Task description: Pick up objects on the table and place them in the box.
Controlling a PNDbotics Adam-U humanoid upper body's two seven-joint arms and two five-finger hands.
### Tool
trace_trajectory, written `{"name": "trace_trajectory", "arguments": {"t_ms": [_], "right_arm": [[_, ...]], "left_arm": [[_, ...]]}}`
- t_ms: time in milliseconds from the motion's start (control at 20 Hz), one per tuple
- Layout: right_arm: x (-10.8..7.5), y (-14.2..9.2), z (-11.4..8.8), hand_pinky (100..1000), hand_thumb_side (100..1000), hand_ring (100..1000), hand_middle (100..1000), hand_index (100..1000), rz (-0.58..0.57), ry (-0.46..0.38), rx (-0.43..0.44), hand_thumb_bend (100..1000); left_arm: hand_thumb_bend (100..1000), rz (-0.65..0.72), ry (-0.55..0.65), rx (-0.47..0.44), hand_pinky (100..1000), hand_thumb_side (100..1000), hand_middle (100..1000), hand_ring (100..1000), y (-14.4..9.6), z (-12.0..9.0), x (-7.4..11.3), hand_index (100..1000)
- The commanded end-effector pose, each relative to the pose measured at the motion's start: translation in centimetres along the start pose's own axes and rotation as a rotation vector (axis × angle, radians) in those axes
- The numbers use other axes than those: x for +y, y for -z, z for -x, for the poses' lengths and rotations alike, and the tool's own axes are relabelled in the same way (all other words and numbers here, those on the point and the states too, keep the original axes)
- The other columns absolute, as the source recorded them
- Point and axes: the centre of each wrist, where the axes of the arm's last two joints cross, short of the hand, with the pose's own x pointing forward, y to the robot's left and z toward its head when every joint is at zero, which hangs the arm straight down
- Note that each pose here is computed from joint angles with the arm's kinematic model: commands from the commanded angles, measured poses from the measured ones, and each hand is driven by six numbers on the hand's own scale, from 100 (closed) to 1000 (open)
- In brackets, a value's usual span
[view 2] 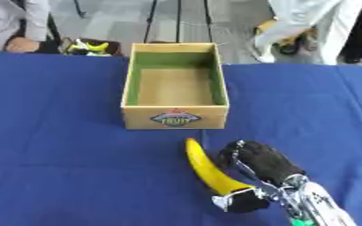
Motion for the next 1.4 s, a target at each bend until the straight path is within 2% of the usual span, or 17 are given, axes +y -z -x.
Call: {"name": "trace_trajectory", "arguments": {"t_ms": [50, 300, 650, 1000, 1250, 1350, 1400], "right_arm": [[-1.03, -0.3, 0.14, 469, 483, 742, 534, 690, 0.004, -0.033, 0.002, 531], [-1.04, -0.27, 0.16, 467, 485, 737, 537, 685, -0.013, -0.039, 0.004, 520], [-1.42, -0.07, 0.26, 453, 518, 718, 531, 675, -0.025, -0.113, -0.03, 477], [-1.47, 0.09, 0.44, 441, 540, 701, 521, 660, -0.02, -0.146, -0.041, 433], [-1.39, 0.18, 0.56, 438, 525, 698, 519, 657, -0.017, -0.148, -0.039, 431], [-1.24, 0.22, 0.63, 436, 469, 696, 514, 648, -0.025, -0.148, -0.036, 453], [-1.13, 0.24, 0.69, 436, 468, 696, 514, 647, -0.032, -0.149, -0.032, 454]], "left_arm": [[100, -0.005, 0.008, -0.024, 179, 1000, 362, 321, 0.32, -0.53, 0.28, 473], [100, -0.005, 0.008, -0.024, 179, 1000, 362, 321, 0.31, -0.53, 0.29, 473], [100, 0.002, 0.007, -0.024, 180, 1000, 362, 321, 0.28, -0.53, 0.28, 473], [100, 0.004, 0.005, -0.024, 180, 1000, 362, 321, 0.26, -0.52, 0.27, 473], [100, 0.006, 0.004, -0.023, 180, 1000, 362, 321, 0.24, -0.52, 0.25, 473], [100, 0.006, 0.004, -0.023, 180, 1000, 362, 321, 0.23, -0.52, 0.25, 473], [100, 0.005, 0.004, -0.023, 180, 1000, 362, 321, 0.24, -0.52, 0.25, 473]]}}
